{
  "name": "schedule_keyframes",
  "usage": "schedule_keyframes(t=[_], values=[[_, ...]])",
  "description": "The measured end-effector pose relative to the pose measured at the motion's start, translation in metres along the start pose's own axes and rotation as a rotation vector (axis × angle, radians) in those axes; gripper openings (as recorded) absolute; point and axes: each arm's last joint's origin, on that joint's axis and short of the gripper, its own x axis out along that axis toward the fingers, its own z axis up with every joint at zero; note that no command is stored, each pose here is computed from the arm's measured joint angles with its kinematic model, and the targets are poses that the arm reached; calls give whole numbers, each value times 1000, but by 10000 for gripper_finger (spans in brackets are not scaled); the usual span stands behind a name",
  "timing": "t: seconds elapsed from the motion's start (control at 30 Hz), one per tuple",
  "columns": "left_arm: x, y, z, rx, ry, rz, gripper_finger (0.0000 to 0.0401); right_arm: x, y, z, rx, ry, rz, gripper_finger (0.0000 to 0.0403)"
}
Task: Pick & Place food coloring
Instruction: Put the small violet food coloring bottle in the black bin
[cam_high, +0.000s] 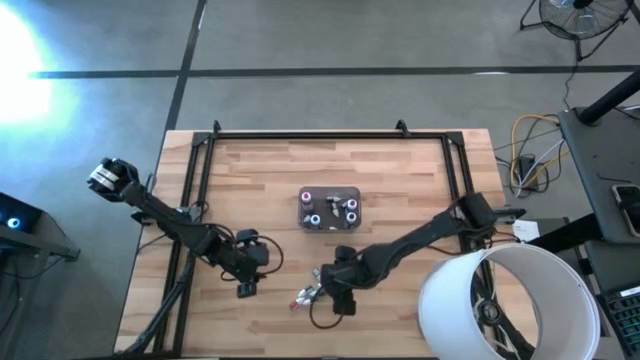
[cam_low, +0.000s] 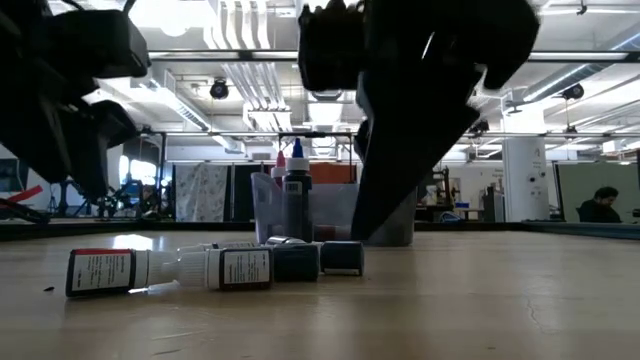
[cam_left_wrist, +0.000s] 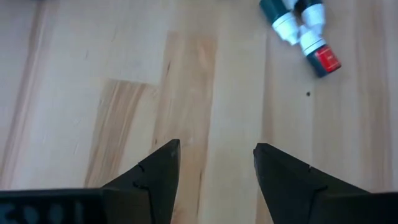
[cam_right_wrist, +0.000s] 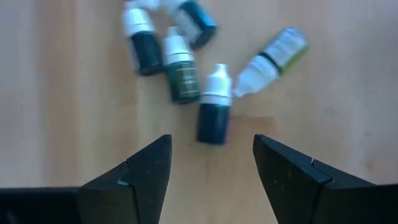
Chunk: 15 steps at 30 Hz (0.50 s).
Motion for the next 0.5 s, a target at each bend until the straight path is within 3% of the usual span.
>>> schedule_keyframes(t=[0.1, 0.5], values=[[2, 2, -3, 1, 9, 6, 181, 6, -1, -1, 24, -22, -55, 219], [2, 3, -5, 88, 18, 12, 181, 27, 2, 2, 135, -62, -11, 219]])
